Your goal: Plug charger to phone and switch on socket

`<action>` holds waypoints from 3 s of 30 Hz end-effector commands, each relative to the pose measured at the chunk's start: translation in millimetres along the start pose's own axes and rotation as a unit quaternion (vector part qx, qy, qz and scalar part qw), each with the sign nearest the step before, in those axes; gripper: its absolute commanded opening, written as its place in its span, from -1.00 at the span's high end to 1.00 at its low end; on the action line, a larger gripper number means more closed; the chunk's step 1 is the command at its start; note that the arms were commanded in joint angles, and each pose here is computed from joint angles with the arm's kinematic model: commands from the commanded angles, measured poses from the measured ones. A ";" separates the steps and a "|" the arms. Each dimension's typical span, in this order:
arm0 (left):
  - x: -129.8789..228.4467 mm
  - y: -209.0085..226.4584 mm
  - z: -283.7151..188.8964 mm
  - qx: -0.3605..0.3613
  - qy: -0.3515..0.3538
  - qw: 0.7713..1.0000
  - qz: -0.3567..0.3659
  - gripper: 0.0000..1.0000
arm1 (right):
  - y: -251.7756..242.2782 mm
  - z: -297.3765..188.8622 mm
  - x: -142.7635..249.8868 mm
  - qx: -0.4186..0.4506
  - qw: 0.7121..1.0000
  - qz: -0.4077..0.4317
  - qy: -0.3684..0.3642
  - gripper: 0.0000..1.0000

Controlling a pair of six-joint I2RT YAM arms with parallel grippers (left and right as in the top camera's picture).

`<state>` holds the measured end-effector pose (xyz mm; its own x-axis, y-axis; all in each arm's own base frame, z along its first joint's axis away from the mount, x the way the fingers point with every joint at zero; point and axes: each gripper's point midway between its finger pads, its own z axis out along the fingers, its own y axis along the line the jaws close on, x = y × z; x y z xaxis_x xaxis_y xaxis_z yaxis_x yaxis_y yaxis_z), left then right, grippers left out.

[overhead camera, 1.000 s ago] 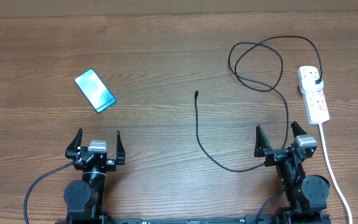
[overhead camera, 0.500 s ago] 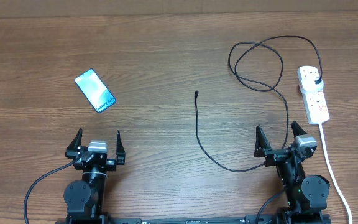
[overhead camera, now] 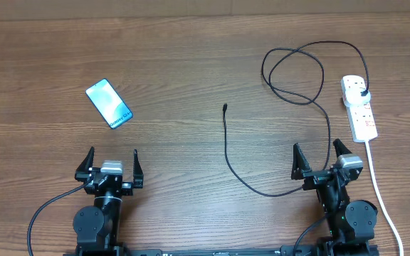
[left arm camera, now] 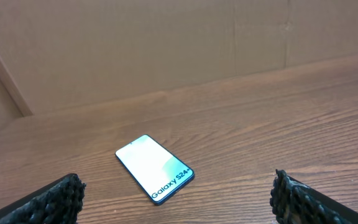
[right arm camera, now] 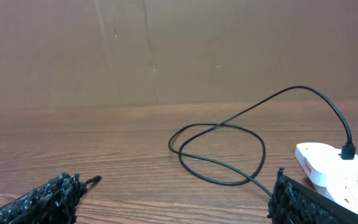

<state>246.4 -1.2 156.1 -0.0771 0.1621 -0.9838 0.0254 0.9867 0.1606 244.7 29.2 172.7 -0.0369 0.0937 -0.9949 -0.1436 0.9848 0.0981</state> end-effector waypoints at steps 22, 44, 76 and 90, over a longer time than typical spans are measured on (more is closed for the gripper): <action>0.3 -0.5 -0.2 0.000 -0.002 1.000 -0.004 -1.00 | 0.5 0.0 1.6 -0.001 1.000 0.001 -0.003 -1.00; 0.3 0.7 -0.2 -0.003 -0.001 1.000 -0.003 -0.99 | 0.5 0.0 1.6 -0.001 1.000 0.001 -0.003 -1.00; -19.2 2.0 -1.8 -0.003 -0.035 0.999 -0.003 -1.00 | 0.5 0.0 1.5 -0.001 1.000 0.001 -0.003 -1.00; -68.6 10.0 -7.5 -0.005 -0.053 0.998 -0.023 -1.00 | 0.5 0.0 1.6 -0.001 1.000 0.001 -0.003 -1.00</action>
<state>245.1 -1.3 199.0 0.0024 0.1484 -0.9889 0.0124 0.9888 0.1484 244.7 29.2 172.7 -0.0370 0.0937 -0.9949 -0.1440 0.9847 0.0981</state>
